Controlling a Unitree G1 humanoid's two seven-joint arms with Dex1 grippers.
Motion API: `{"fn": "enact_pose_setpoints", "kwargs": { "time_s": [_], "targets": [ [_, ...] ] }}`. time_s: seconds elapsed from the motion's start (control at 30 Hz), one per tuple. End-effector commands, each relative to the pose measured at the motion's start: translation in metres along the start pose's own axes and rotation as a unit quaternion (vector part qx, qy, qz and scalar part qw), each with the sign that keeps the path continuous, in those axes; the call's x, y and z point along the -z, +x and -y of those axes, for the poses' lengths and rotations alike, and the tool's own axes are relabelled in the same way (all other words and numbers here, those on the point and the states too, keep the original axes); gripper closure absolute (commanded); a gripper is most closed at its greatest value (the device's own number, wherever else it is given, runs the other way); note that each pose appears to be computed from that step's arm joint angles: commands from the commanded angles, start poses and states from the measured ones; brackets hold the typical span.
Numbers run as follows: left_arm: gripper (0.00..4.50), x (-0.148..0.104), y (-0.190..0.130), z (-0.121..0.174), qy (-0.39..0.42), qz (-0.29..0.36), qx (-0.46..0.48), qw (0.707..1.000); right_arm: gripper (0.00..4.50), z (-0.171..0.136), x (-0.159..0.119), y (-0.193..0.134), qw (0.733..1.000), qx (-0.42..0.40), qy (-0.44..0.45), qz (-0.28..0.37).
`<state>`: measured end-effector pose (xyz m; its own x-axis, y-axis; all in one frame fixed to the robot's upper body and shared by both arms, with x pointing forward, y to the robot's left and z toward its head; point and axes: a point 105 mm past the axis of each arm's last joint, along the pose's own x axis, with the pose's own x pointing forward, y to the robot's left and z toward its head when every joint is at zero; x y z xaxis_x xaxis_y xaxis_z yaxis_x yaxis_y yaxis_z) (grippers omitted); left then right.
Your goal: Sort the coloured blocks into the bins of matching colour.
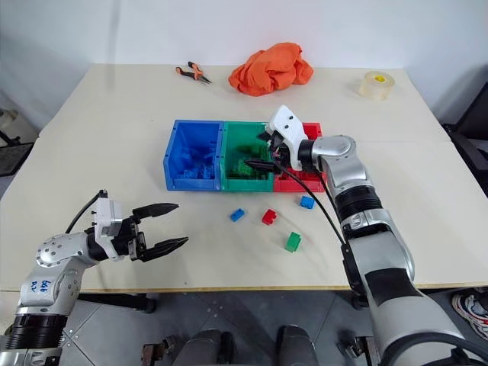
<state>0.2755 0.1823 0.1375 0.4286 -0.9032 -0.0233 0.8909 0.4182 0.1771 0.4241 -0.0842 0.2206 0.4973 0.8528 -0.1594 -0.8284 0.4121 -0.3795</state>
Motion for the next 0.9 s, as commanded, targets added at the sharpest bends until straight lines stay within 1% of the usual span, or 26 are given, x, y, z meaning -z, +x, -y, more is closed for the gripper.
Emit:
{"fn": "enact_pose_setpoints", "kwargs": {
  "time_s": [0.03,0.07,0.13,0.2,0.23,0.27,0.3,0.43,0.53,0.6,0.7,0.8,0.9],
  "targets": [
    [0.0,-0.007,0.002,-0.001,0.011,0.012,0.009,1.0,0.06,0.004,-0.016,-0.02,0.999,0.003,-0.027,0.031],
    [0.0,-0.007,0.002,-0.001,0.011,0.012,0.01,1.0,0.06,0.003,-0.015,-0.024,0.999,0.001,-0.028,0.03],
    [0.0,-0.008,0.006,-0.003,0.012,0.014,0.019,1.0,0.06,-0.008,-0.007,-0.051,0.999,-0.026,-0.028,0.025],
    [0.0,-0.009,0.008,-0.004,0.013,0.015,0.025,0.999,0.06,-0.019,0.0,-0.071,0.999,-0.049,-0.014,0.014],
    [0.0,-0.008,0.008,-0.004,0.012,0.015,0.028,0.999,0.06,-0.026,0.003,-0.084,0.998,-0.058,-0.014,0.016],
    [0.0,-0.008,0.008,-0.005,0.013,0.015,0.028,0.999,0.06,-0.036,0.01,-0.104,0.997,-0.071,-0.006,0.003],
    [0.0,-0.009,0.007,-0.007,0.013,0.017,0.027,0.999,0.06,-0.045,0.018,-0.121,0.997,-0.081,0.002,-0.016],
    [0.0,-0.008,-0.001,-0.009,0.011,0.018,0.026,0.999,0.06,-0.073,0.047,-0.172,0.99,-0.099,0.026,-0.1],
    [0.0,-0.006,-0.007,-0.01,0.009,0.013,0.026,1.0,0.06,-0.088,0.064,-0.201,0.982,-0.102,0.046,-0.155],
    [0.0,-0.005,-0.008,-0.01,0.01,0.01,0.025,1.0,0.06,-0.095,0.067,-0.209,0.978,-0.106,0.052,-0.169],
    [0.0,-0.005,-0.007,-0.01,0.011,0.01,0.025,1.0,0.06,-0.104,0.068,-0.209,0.977,-0.114,0.059,-0.17],
    [0.0,-0.006,-0.004,-0.008,0.01,0.012,0.026,1.0,0.06,-0.107,0.068,-0.192,0.978,-0.125,0.057,-0.158],
    [0.0,-0.007,-0.002,-0.005,0.01,0.013,0.028,0.999,0.06,-0.109,0.069,-0.167,0.979,-0.141,0.052,-0.137]
  ]
}}
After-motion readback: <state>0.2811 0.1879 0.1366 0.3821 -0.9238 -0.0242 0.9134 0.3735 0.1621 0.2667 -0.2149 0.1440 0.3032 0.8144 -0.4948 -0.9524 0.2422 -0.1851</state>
